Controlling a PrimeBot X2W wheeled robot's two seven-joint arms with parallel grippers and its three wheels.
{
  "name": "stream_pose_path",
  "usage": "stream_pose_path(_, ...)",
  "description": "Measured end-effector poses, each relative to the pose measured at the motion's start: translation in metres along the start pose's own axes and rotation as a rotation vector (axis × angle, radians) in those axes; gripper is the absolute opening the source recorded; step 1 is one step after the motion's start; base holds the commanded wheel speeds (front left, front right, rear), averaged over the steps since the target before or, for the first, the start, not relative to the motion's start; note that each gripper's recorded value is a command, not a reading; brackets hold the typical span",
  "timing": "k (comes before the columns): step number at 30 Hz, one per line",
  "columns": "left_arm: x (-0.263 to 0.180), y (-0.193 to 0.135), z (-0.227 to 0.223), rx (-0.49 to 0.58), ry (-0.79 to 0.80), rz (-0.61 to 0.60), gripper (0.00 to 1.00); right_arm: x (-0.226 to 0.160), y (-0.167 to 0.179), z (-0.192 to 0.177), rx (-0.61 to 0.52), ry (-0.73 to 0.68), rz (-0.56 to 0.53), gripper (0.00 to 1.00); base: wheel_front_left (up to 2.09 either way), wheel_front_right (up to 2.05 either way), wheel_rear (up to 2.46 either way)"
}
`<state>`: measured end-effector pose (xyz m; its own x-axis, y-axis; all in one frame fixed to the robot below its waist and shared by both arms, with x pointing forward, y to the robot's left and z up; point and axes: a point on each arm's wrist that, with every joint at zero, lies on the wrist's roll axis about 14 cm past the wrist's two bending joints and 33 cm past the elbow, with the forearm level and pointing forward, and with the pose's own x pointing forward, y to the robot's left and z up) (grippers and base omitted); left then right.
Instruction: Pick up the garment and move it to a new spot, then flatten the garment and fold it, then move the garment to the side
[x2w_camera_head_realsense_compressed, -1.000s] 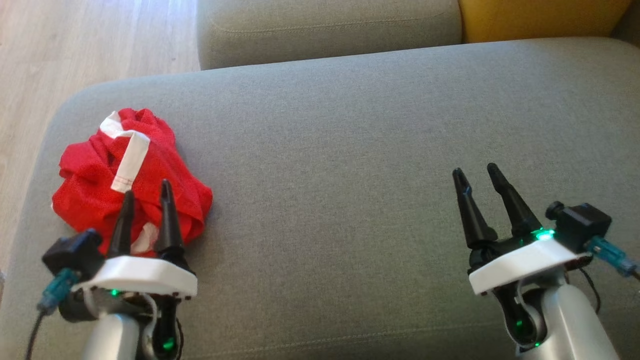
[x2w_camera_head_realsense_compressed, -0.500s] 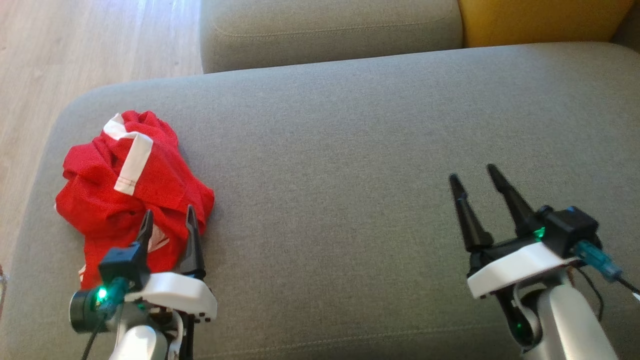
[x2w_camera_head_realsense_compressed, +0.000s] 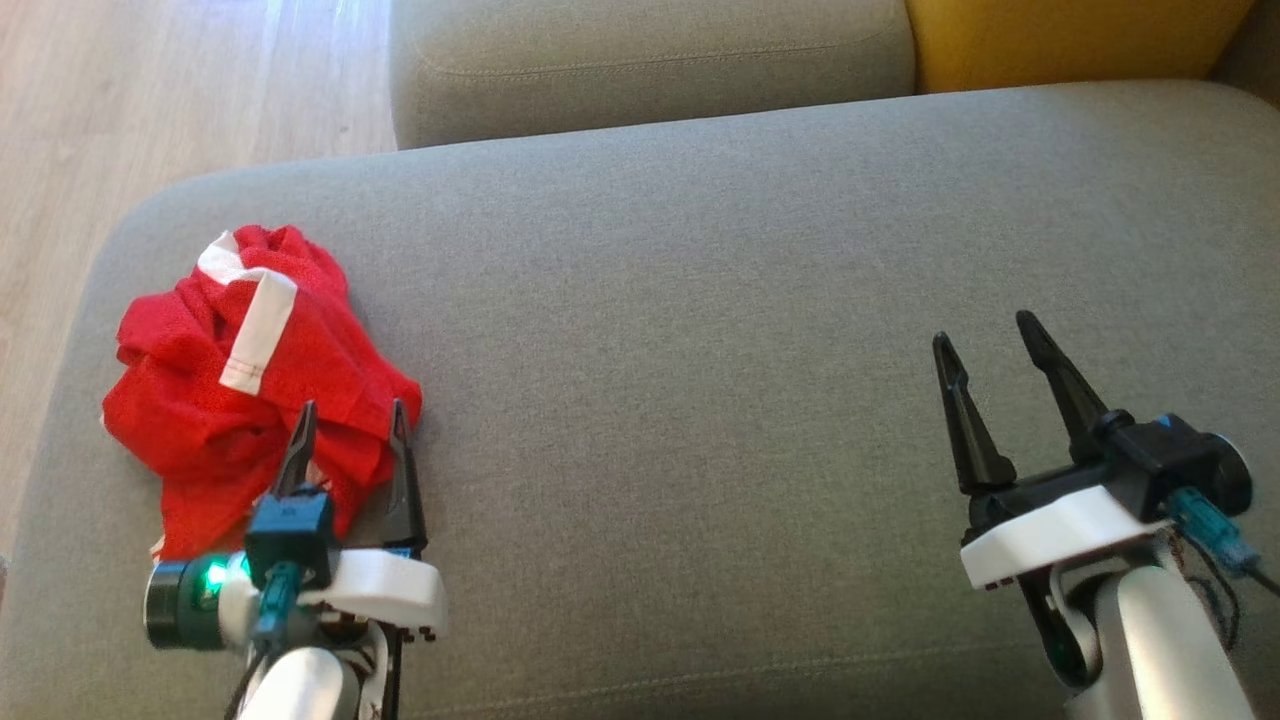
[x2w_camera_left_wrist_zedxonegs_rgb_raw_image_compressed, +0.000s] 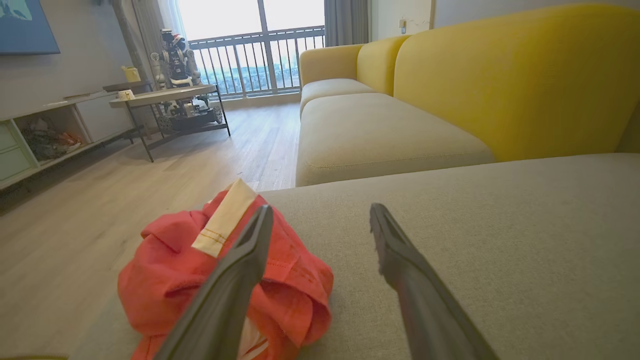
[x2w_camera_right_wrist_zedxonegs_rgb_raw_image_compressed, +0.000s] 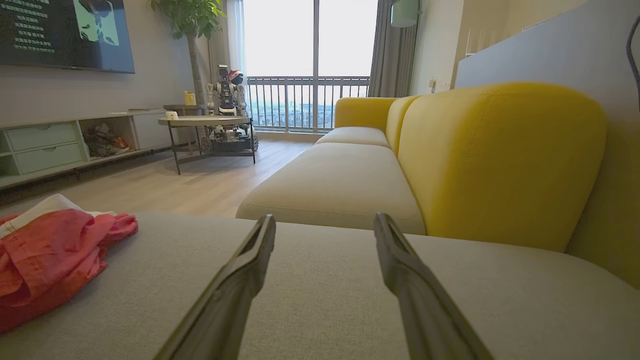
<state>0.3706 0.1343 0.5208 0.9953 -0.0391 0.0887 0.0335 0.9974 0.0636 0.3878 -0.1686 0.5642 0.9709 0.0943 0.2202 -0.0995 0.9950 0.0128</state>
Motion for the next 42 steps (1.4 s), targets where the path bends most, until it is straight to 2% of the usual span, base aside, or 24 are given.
stream_pose_path(14,-0.002,-0.007,0.012,0.125,-0.087,-0.017,1.00,0.001,0.003,0.004,-0.136,-0.027,0.028,1.00,0.00,0.00,0.00)
stream_pose_path(19,0.000,-0.004,0.009,0.115,-0.077,-0.016,1.00,0.001,0.002,0.002,-0.127,-0.022,0.022,1.00,0.00,0.00,0.00)
stream_pose_path(30,0.042,0.045,-0.016,0.094,0.019,0.045,1.00,0.018,0.002,-0.004,-0.043,-0.029,0.019,1.00,0.00,0.00,0.00)
stream_pose_path(36,0.063,0.068,-0.017,0.103,0.031,0.093,1.00,0.037,0.031,-0.010,-0.012,-0.037,0.105,1.00,0.00,0.00,0.00)
stream_pose_path(42,0.043,0.090,-0.026,0.081,0.062,0.175,1.00,0.049,0.073,-0.012,0.028,-0.048,0.222,1.00,0.00,0.00,0.00)
